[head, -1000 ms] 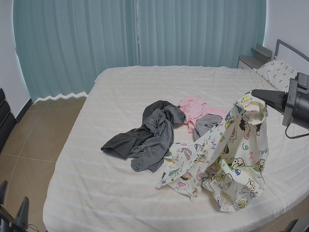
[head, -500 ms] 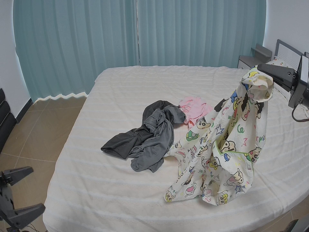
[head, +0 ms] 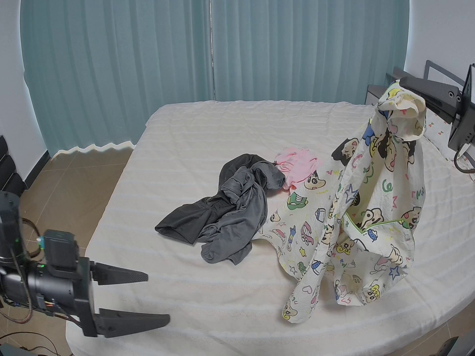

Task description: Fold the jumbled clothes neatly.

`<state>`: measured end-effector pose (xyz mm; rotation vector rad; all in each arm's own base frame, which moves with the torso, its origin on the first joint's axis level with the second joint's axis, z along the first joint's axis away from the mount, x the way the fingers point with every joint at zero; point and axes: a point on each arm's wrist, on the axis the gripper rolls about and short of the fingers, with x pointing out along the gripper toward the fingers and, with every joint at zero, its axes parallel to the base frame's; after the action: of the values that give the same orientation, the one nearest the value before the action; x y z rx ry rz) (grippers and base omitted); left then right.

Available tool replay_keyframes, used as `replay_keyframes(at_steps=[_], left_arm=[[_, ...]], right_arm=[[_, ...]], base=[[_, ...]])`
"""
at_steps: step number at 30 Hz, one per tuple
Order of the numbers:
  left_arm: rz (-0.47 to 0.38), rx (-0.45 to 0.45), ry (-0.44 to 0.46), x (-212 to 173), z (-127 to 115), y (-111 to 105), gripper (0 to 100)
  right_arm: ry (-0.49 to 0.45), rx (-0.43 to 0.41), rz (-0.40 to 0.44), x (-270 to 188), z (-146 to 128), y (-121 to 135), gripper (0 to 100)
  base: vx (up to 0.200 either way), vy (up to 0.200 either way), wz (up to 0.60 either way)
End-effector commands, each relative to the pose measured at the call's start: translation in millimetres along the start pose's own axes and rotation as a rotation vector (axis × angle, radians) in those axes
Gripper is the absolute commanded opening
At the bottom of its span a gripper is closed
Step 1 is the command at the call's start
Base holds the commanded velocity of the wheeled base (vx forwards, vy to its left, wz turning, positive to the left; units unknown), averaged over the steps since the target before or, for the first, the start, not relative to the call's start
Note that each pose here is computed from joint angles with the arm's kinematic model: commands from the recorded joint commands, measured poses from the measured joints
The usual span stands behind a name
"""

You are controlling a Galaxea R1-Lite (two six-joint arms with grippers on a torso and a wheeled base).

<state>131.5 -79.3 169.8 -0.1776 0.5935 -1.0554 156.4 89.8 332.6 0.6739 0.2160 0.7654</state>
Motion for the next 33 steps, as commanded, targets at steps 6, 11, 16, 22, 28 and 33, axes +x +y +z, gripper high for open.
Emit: replay_keyframes(at_steps=[6, 11, 16, 22, 28, 33], left_arm=[[-0.089, -0.022, 0.140, 61, -7, 17, 100], [-0.096, -0.003, 0.100, 85, -4, 35, 100], [-0.195, -0.025, 0.073, 105, 3, 68, 100], [-0.231, -0.047, 0.045, 123, 6, 113, 100], [-0.281, -0.024, 0.013, 151, -11, 149, 100], [-0.302, 0.005, -0.029, 163, -16, 154, 100]], right_arm=[[0.042, 0.002, 0.062, 12, -2, 12, 0], [0.052, 0.005, 0.065, 12, -2, 13, 0], [0.103, 0.014, 0.094, 11, -7, 16, 0], [0.132, 0.020, 0.102, 14, -9, 17, 0], [0.160, 0.031, 0.107, 21, -12, 14, 0], [0.163, 0.032, 0.146, 20, -10, 22, 0]], base=[[0.000, 0.000, 0.00], [0.000, 0.000, 0.00], [0.000, 0.000, 0.00], [0.000, 0.000, 0.00], [0.000, 0.000, 0.00], [0.000, 0.000, 0.00]])
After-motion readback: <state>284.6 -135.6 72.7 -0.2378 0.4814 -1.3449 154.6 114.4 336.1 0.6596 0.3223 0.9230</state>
